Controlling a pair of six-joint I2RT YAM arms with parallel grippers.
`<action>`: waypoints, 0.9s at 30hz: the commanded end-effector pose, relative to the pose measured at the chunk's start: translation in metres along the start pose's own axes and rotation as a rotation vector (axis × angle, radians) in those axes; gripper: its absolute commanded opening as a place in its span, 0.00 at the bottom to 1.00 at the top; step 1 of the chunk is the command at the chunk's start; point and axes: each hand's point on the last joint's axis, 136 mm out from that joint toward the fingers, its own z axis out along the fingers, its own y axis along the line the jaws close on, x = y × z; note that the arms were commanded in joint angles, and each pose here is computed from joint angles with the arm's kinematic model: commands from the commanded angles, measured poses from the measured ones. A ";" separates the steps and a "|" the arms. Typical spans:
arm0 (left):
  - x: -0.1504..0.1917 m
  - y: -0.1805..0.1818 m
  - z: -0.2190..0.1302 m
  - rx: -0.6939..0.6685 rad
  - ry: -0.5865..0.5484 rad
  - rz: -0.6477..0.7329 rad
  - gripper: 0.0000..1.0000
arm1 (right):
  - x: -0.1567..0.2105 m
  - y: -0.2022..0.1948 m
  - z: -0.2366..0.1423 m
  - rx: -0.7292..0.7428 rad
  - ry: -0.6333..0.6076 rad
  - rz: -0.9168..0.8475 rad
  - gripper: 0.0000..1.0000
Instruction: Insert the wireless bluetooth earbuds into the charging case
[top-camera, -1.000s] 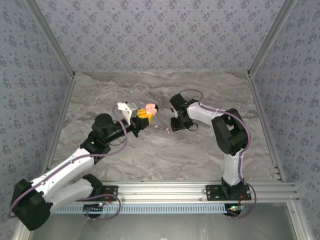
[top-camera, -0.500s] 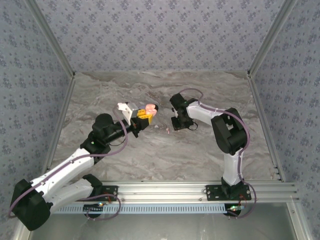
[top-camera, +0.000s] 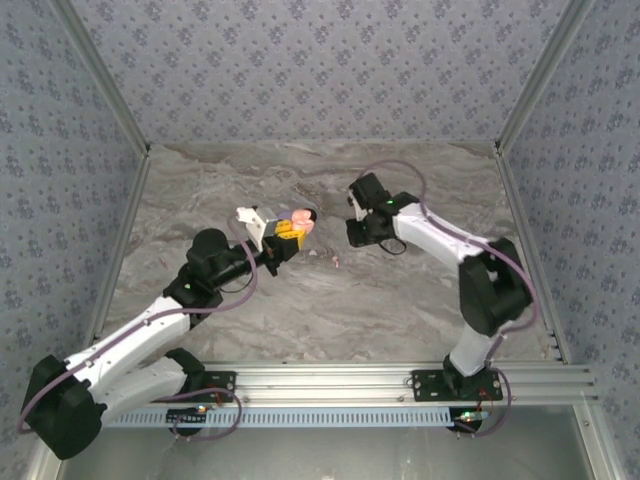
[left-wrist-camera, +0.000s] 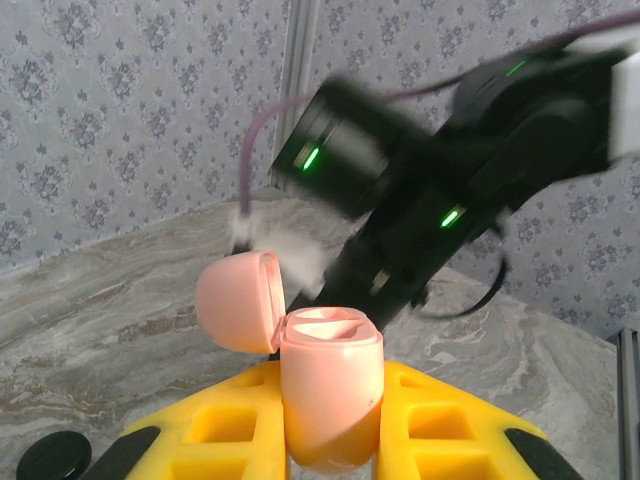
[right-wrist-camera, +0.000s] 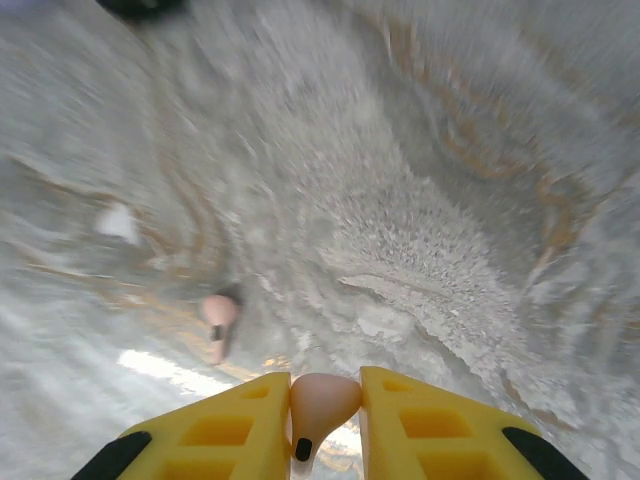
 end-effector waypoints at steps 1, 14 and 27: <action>-0.009 0.000 0.005 0.004 -0.058 0.008 0.01 | -0.027 0.014 -0.061 -0.080 -0.182 0.037 0.25; -0.015 -0.001 0.031 0.041 -0.080 0.021 0.00 | -0.053 0.080 -0.209 -0.441 -0.597 0.042 0.25; -0.016 -0.007 0.035 0.065 -0.083 0.018 0.00 | -0.052 0.106 -0.186 -0.453 -0.595 0.028 0.25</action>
